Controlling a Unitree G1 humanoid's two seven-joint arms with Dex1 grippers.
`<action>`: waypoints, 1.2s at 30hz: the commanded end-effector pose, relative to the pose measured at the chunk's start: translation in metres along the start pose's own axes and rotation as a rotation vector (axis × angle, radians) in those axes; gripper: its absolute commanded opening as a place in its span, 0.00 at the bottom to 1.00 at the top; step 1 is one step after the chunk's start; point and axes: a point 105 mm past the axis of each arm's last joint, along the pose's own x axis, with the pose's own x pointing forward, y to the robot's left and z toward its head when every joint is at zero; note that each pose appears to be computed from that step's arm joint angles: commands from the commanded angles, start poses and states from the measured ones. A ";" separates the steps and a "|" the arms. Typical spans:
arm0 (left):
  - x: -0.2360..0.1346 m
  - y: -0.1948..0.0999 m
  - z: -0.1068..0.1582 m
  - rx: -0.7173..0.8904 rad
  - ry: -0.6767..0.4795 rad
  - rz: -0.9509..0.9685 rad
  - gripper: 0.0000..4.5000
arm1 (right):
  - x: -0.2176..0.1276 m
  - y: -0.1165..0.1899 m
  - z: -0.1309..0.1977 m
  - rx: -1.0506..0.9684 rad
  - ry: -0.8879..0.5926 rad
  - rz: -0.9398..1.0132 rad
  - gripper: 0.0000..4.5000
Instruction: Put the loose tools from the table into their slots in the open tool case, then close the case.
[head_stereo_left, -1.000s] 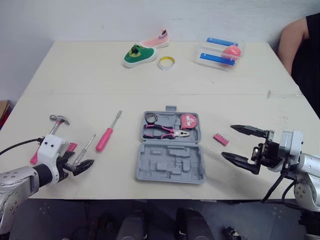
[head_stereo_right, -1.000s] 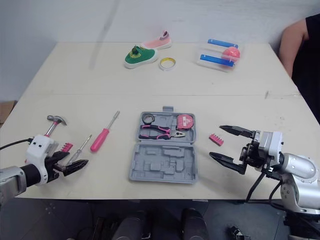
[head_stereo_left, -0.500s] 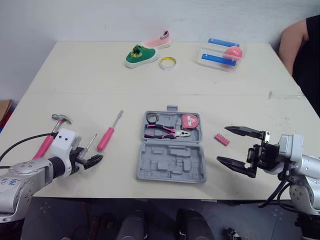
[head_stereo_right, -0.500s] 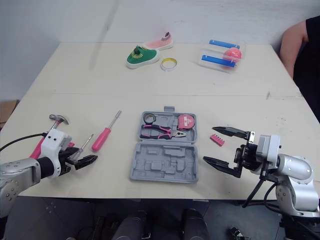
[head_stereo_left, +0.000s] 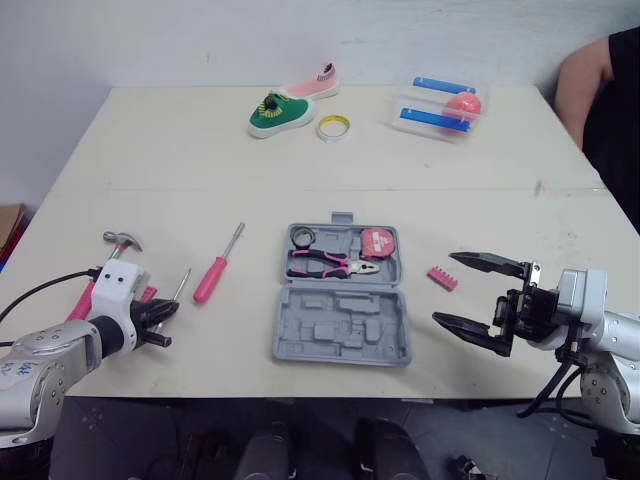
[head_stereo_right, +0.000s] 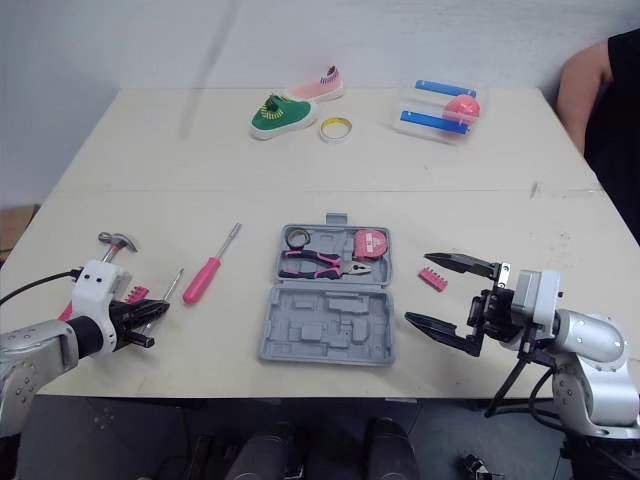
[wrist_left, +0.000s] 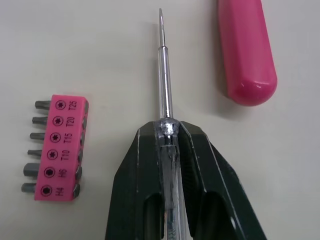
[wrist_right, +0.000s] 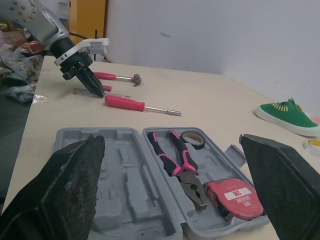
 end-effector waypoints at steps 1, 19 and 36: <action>-0.017 -0.018 0.053 0.138 -0.251 -0.113 0.01 | -0.006 -0.004 0.008 -0.071 0.023 -0.019 1.00; 0.021 -0.164 0.098 1.007 -0.182 -0.767 0.01 | -0.054 -0.013 -0.025 -0.002 0.162 -0.082 1.00; 0.075 -0.206 0.078 1.260 0.130 -0.790 0.01 | -0.032 0.004 -0.018 -0.006 0.139 -0.100 1.00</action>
